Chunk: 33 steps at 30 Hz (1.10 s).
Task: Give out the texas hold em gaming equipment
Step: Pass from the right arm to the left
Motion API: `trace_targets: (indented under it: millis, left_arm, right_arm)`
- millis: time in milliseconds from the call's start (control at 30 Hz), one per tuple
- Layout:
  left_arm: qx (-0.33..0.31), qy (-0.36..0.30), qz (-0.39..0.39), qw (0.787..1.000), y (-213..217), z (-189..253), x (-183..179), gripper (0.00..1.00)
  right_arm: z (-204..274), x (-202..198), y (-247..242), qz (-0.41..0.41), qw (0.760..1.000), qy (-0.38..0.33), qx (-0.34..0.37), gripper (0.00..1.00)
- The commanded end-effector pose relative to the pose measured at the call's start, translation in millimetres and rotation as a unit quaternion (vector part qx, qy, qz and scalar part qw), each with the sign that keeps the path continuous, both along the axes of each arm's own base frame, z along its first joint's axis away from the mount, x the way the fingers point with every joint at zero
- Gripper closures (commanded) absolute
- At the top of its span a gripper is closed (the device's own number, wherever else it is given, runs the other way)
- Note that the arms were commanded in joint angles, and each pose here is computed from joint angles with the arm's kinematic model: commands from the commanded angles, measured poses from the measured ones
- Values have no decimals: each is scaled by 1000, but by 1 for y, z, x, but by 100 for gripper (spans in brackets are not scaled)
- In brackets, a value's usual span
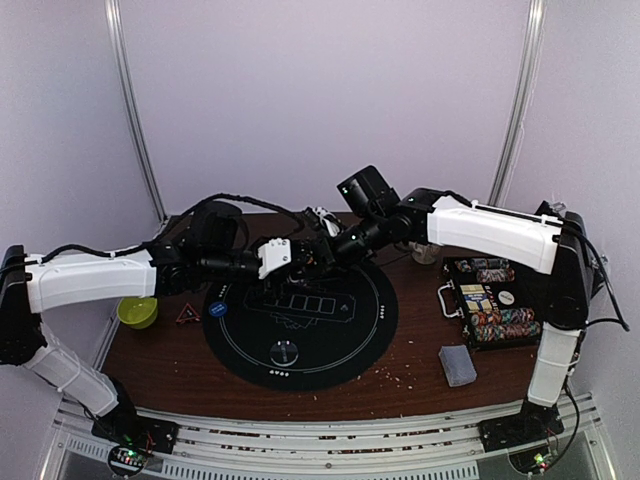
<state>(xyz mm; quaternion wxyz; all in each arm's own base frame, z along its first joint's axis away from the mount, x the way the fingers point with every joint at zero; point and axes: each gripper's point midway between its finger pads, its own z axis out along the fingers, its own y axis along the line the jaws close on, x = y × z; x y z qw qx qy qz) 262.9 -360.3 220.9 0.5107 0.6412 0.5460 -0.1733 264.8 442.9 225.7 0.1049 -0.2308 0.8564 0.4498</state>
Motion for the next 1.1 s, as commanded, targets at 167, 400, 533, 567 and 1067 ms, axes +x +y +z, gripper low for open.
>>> trace_targets:
  millis: [167,400,533,567,1067]
  left_arm:
    - [-3,-31,19,999,1,10,11,51]
    - [9,-34,34,999,7,5,14,44]
    - [10,-29,24,999,7,3,9,47]
    - [10,-26,20,999,7,2,7,45]
    - [5,-10,8,1000,4,2,2,100]
  right_arm:
    - [13,4,12,4,1000,-3,26,100]
    - [16,6,12,0,1000,-7,27,100]
    - [15,8,10,-3,1000,-9,25,100]
    - [15,9,10,-5,1000,-9,26,100]
    - [5,15,9,-13,1000,-5,22,100]
